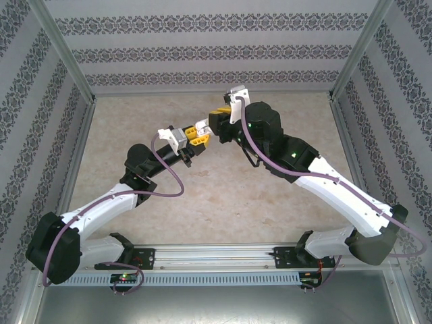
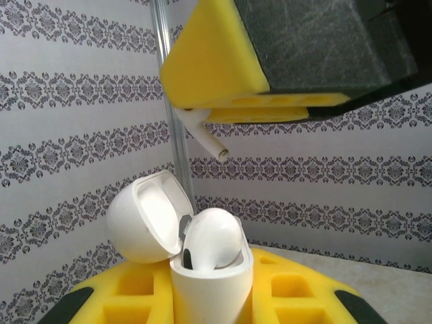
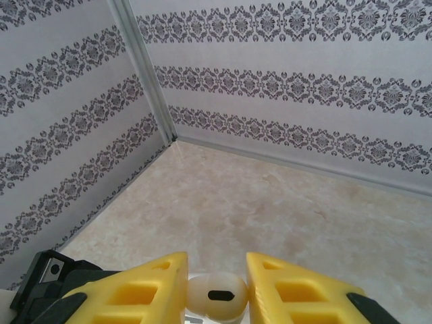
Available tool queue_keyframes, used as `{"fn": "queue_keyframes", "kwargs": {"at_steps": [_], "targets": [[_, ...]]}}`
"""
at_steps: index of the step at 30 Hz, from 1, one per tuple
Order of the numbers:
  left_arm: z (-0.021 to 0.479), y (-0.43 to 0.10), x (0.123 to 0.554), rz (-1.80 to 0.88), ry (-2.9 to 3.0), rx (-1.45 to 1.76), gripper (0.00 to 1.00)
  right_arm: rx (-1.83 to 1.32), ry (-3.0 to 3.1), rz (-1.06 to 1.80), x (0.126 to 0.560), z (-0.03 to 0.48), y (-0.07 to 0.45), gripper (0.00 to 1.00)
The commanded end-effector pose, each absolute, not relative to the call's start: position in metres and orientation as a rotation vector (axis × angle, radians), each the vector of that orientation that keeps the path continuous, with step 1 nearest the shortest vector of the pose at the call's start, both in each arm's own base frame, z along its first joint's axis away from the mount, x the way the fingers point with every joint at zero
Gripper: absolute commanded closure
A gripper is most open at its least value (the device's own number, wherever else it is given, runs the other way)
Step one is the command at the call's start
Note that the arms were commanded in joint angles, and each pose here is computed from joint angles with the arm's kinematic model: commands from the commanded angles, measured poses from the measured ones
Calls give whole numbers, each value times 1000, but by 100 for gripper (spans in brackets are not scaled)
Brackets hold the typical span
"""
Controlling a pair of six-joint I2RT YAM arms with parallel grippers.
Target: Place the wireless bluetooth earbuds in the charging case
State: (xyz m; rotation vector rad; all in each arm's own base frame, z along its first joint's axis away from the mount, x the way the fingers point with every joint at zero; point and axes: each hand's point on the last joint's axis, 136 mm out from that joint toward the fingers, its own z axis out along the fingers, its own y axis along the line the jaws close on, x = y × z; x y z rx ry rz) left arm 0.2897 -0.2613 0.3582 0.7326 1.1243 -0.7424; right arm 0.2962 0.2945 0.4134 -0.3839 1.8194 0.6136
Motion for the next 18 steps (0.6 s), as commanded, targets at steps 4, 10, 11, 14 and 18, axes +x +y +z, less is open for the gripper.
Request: {"fn": "queue_keyframes", "kwargs": {"at_steps": [4,10,11,14,18], "targets": [[392,-262,274,-760,1002,737,100,-403,1836,658,293,402,308,72],[396,-261,270,-759,992,735,100,-404,1851,655,296,395,310,72],[397,-260,270,-759,989,736,100,-405,1855,651,296,393,311,73],[398,-261,269,-757,987,737,100,-407,1860,643,297,390,310,73],[399,-261,268,-759,981,738,100,-412,1869,634,297,386,311,73]]}}
